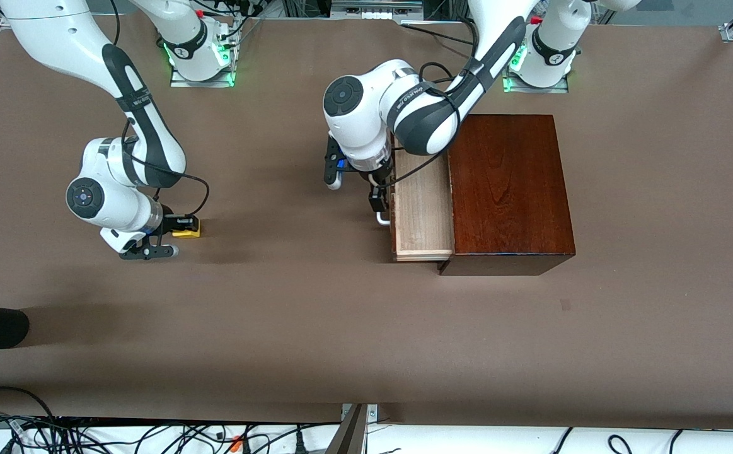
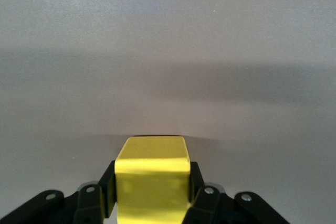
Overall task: Open drawer, take yellow block, close drawer
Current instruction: 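Push the drawer shut with the left gripper while the right gripper holds the cube, then open the right gripper to drop the yellow cube onto the table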
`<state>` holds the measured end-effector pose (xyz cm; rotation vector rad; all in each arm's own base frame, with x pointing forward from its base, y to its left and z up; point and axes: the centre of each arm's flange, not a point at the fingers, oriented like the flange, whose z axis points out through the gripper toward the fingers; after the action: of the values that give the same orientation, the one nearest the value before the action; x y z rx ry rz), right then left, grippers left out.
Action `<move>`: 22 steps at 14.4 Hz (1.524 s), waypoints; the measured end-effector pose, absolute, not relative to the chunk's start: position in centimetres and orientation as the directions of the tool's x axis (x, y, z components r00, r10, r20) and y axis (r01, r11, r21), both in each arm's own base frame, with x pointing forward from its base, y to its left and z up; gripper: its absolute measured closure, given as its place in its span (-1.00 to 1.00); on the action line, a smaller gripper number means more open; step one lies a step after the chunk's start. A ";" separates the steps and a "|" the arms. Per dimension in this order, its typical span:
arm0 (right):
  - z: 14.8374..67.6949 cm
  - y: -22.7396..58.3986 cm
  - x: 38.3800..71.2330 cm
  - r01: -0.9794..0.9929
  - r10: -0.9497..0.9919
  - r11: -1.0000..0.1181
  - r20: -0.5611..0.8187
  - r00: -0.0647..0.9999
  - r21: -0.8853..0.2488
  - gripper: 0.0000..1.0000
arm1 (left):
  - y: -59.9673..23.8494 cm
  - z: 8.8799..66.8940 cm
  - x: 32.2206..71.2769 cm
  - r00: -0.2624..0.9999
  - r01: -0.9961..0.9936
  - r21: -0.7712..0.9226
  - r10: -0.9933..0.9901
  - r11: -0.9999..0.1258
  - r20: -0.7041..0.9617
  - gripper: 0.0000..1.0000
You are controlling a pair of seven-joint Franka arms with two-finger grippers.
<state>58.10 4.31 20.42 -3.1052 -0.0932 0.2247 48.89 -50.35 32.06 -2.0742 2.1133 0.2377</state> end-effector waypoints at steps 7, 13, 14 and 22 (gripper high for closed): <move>20.5 3.5 58.4 0.045 0.048 -0.999 -0.135 0.990 -0.028 -0.74 | -46.8 31.4 50.0 0.007 -0.999 0.037 -0.924 -0.023 -0.382 -1.00; 29.6 1.8 60.4 0.039 0.040 -0.999 -0.021 0.999 -0.025 -1.00 | -43.2 31.2 52.3 0.053 -0.995 0.056 -0.903 -0.085 -0.426 -1.00; 32.3 1.9 60.5 0.043 0.044 -0.999 -0.011 0.999 -0.030 -1.00 | -42.7 31.2 52.6 0.058 -0.994 0.057 -0.898 -0.091 -0.436 -1.00; 51.5 2.6 59.7 0.069 0.072 -0.996 -0.053 0.996 -0.052 -1.00 | -41.5 31.4 53.4 0.077 -0.992 0.053 -0.891 -0.113 -0.448 -1.00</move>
<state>59.70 2.58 51.45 -3.0885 -0.1093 0.0844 53.39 -41.48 31.37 -2.0920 1.8913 0.5478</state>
